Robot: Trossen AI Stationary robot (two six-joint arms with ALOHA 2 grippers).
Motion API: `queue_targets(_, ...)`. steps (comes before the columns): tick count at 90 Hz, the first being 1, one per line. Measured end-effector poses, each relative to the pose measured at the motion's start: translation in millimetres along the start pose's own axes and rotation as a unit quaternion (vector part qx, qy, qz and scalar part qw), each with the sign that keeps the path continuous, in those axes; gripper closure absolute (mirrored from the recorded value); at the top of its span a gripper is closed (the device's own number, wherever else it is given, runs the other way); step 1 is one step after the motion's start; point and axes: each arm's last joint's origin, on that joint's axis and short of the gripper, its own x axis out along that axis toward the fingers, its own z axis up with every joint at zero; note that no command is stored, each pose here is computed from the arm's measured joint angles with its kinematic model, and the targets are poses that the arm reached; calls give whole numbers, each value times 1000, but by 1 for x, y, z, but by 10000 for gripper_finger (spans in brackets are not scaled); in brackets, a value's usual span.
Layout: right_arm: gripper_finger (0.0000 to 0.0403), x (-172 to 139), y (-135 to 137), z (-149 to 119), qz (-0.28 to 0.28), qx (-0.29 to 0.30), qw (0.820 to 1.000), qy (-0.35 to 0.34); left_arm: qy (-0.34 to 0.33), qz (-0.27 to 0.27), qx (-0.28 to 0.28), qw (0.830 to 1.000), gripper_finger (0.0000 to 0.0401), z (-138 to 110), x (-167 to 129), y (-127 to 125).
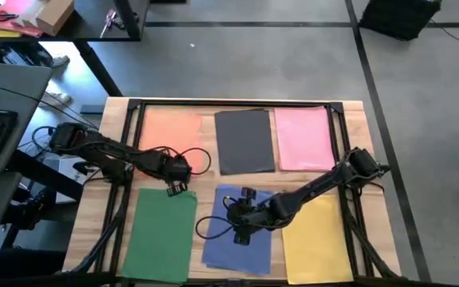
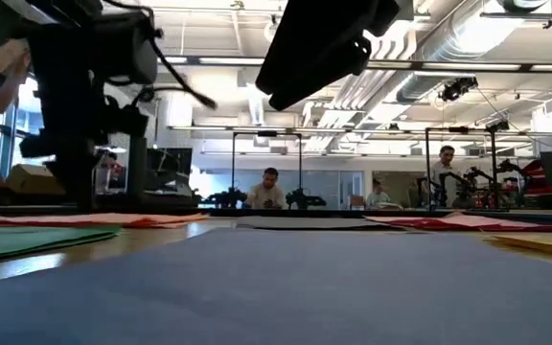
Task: Organize paper
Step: Adjust the orange papers on the top left of the table
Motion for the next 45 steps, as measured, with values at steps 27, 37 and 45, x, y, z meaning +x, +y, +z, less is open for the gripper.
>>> queue_targets(27, 227, 2, -3, 3, 3, 12, 1000, -4, -59, 4, -120, 991, 401, -6, -27, 18)
queue_targets(37, 227, 1, -1, 2, 7, 12, 1000, -7, -39, 16, -162, 986, 401, -16, -11, 22)
queue_targets(45, 227, 0, 1, 2, 8, 16, 1000, -6, -27, 5, -182, 983, 401, -25, 8, 23)
